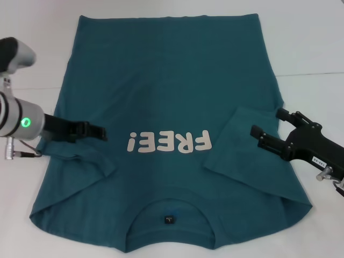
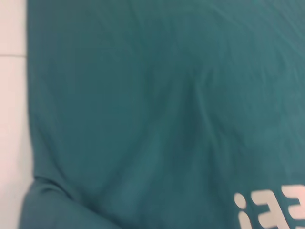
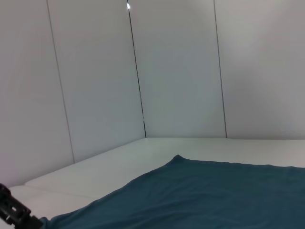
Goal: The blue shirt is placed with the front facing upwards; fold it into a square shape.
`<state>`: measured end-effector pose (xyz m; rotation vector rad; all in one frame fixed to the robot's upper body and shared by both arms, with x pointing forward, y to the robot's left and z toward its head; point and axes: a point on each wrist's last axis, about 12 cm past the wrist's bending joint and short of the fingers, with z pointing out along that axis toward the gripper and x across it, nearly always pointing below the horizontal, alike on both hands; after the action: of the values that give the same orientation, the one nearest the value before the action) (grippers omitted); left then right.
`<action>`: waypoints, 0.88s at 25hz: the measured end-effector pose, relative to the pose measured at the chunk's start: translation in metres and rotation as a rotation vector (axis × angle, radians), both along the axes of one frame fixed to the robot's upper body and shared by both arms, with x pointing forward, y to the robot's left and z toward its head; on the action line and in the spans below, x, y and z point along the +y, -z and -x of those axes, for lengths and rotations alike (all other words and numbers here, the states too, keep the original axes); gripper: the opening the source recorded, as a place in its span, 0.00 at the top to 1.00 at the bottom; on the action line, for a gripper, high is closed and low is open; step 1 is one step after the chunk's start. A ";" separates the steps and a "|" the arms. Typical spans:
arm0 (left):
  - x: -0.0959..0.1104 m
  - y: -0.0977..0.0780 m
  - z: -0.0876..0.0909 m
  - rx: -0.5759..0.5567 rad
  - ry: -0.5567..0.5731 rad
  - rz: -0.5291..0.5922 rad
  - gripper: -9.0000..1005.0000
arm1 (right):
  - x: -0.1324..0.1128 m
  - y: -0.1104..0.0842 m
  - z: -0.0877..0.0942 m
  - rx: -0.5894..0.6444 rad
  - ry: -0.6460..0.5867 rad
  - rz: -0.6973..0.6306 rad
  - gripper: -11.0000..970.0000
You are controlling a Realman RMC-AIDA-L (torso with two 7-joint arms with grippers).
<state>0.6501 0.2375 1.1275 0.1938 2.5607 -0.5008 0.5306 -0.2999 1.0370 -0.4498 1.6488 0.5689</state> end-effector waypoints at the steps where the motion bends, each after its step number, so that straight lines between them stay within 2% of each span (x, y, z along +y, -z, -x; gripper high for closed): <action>1: 0.003 -0.001 0.000 -0.005 -0.012 0.002 0.26 | 0.000 0.000 0.000 0.000 0.000 0.000 0.03; 7: 0.031 -0.002 0.000 -0.025 -0.121 0.028 0.13 | 0.000 0.000 0.000 -0.001 0.001 -0.001 0.03; 14: 0.059 0.007 0.006 -0.018 -0.239 0.051 0.13 | 0.000 -0.001 -0.001 -0.004 0.000 -0.001 0.03; 22: 0.066 0.017 0.008 0.001 -0.279 0.048 0.15 | 0.001 -0.002 -0.002 -0.006 -0.001 0.000 0.03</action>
<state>0.6417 0.3032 1.1100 -0.1786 2.5189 -0.4542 0.5328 -0.2991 1.0387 -0.4521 1.6424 0.5684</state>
